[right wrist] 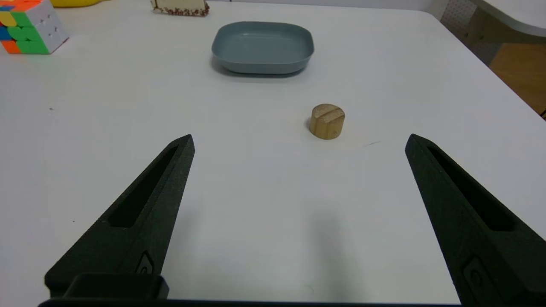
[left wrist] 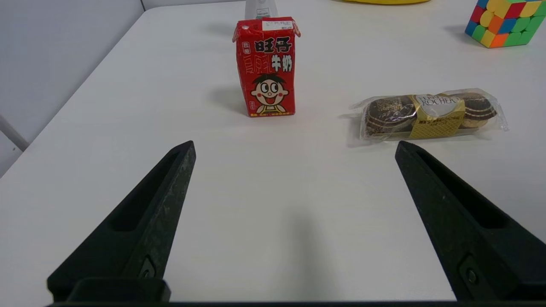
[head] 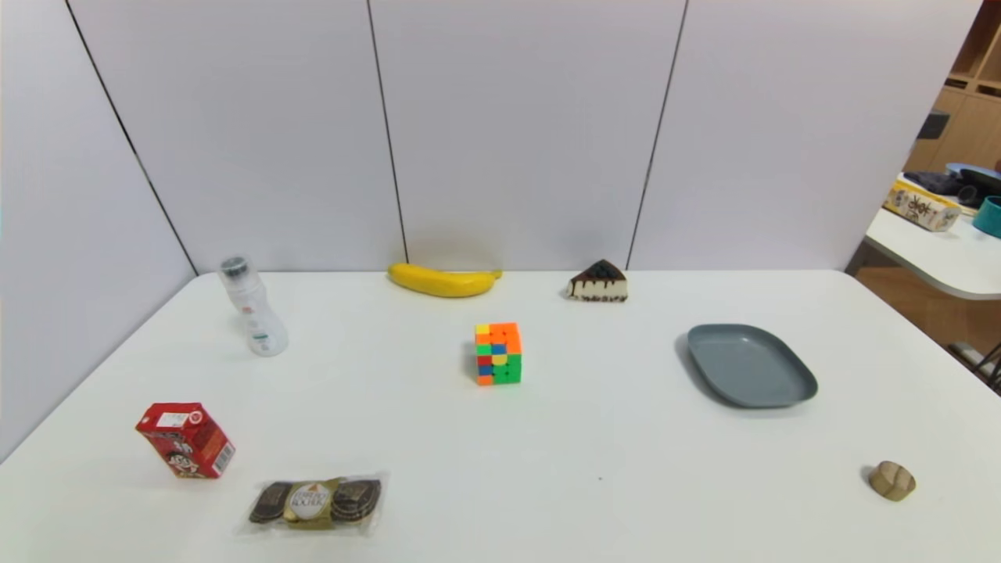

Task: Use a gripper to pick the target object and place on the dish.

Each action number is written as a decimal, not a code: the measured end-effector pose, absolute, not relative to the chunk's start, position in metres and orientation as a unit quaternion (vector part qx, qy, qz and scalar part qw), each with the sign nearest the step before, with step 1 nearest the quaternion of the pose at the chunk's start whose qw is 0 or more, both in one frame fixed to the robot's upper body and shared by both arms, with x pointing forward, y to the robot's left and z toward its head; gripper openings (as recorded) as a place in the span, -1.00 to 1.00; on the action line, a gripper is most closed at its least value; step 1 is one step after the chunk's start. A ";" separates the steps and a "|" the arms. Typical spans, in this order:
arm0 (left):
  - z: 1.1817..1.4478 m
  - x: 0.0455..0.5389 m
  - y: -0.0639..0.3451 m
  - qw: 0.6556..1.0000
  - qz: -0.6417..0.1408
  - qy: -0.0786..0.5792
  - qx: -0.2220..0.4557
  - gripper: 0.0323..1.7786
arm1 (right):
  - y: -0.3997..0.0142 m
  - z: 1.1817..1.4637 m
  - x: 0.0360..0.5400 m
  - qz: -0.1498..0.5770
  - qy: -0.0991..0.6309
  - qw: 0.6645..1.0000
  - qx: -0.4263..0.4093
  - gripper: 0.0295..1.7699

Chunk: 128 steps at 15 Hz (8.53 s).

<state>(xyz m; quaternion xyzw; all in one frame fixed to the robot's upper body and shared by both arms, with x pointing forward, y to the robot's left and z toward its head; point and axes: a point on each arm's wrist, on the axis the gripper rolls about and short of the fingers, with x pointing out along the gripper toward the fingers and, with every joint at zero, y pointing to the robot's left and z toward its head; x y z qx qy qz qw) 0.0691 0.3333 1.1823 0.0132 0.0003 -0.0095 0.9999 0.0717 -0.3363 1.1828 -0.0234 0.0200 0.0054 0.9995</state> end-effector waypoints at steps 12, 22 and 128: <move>1.182 0.069 0.333 1.000 -0.009 0.000 0.013 0.90 | -0.336 1.277 0.110 0.010 0.157 0.988 -0.015 0.93; 1.182 0.069 0.333 1.000 -0.010 0.000 0.013 0.90 | -0.347 1.315 0.196 -0.003 0.403 0.915 -0.026 0.93; 1.182 0.069 0.333 1.000 -0.009 0.000 0.013 0.90 | -0.337 1.257 0.100 -0.011 0.093 0.992 -0.081 0.91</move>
